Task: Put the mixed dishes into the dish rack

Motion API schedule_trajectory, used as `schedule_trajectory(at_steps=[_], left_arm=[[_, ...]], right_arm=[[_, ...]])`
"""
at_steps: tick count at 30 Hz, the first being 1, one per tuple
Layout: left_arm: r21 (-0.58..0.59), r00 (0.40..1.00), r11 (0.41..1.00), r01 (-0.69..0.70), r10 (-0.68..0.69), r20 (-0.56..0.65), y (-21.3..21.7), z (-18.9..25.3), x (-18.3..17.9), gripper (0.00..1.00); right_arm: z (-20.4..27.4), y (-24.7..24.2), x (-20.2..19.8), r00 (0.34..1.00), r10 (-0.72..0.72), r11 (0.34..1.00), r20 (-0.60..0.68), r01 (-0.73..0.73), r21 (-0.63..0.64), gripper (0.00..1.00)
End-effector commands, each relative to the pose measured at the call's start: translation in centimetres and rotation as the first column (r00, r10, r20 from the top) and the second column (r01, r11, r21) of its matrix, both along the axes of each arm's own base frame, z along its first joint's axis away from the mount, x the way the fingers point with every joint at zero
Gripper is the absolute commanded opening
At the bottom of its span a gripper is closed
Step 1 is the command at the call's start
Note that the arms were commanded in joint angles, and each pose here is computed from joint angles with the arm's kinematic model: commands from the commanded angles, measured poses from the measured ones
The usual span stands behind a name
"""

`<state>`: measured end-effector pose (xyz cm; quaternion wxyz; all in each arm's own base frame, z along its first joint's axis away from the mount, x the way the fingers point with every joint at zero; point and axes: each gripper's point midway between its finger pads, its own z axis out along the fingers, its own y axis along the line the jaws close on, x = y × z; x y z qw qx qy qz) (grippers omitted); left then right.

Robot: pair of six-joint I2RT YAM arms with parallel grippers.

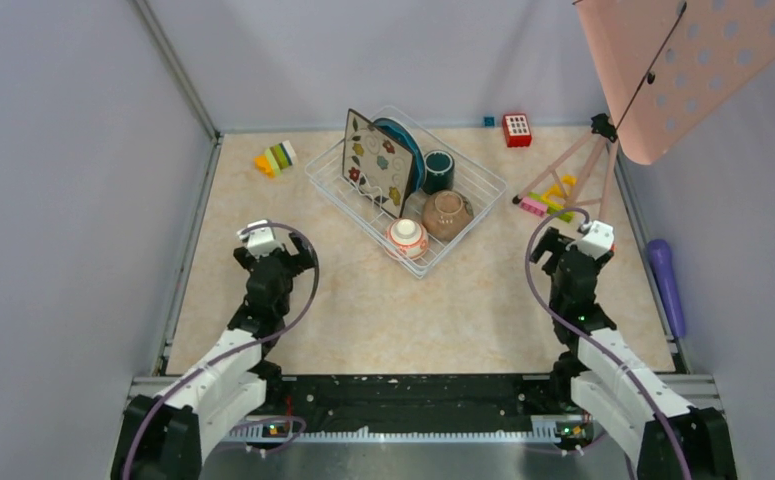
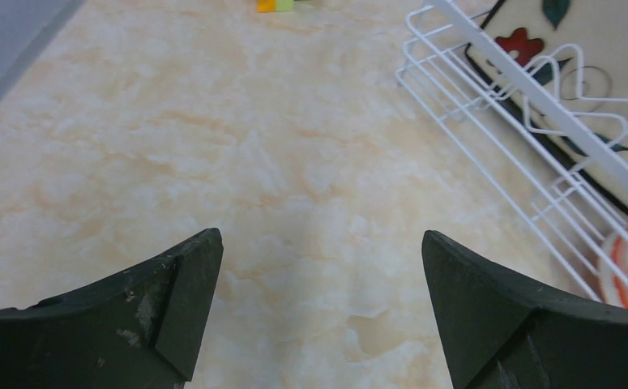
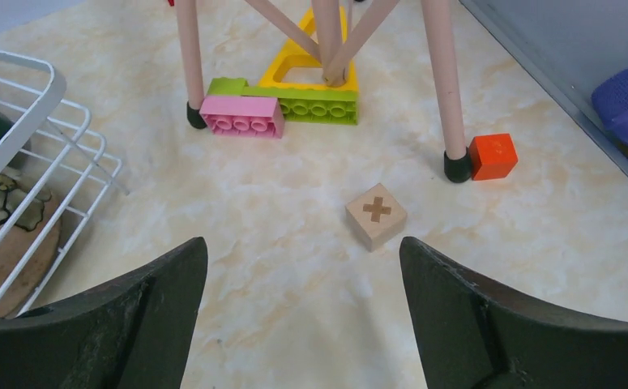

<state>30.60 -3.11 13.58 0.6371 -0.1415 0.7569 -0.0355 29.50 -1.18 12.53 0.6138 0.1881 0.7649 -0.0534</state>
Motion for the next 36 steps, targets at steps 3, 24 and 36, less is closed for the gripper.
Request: schedule_trajectory(at_steps=[3, 24, 36], left_arm=[[0.216, 0.972, 0.971, -0.1, 0.049, 0.231, 2.8, 3.9, 2.1, 0.94], [0.23, 0.988, 0.963, -0.14, 0.122, 0.089, 7.3, -2.4, 7.3, 0.98], [0.23, 0.989, 0.963, -0.139, 0.122, 0.087, 7.3, -2.5, 7.3, 0.98]], right_arm=[[3.6, -0.7, 2.0, 0.962, 0.1, 0.993, 0.255, -0.081, -0.085, 0.86], [-2.1, -0.6, 6.9, 0.97, 0.204, 0.967, 0.132, -0.178, -0.181, 0.98], [-2.2, 0.3, 7.2, 0.958, 0.262, 0.952, 0.12, -0.235, -0.198, 0.99]])
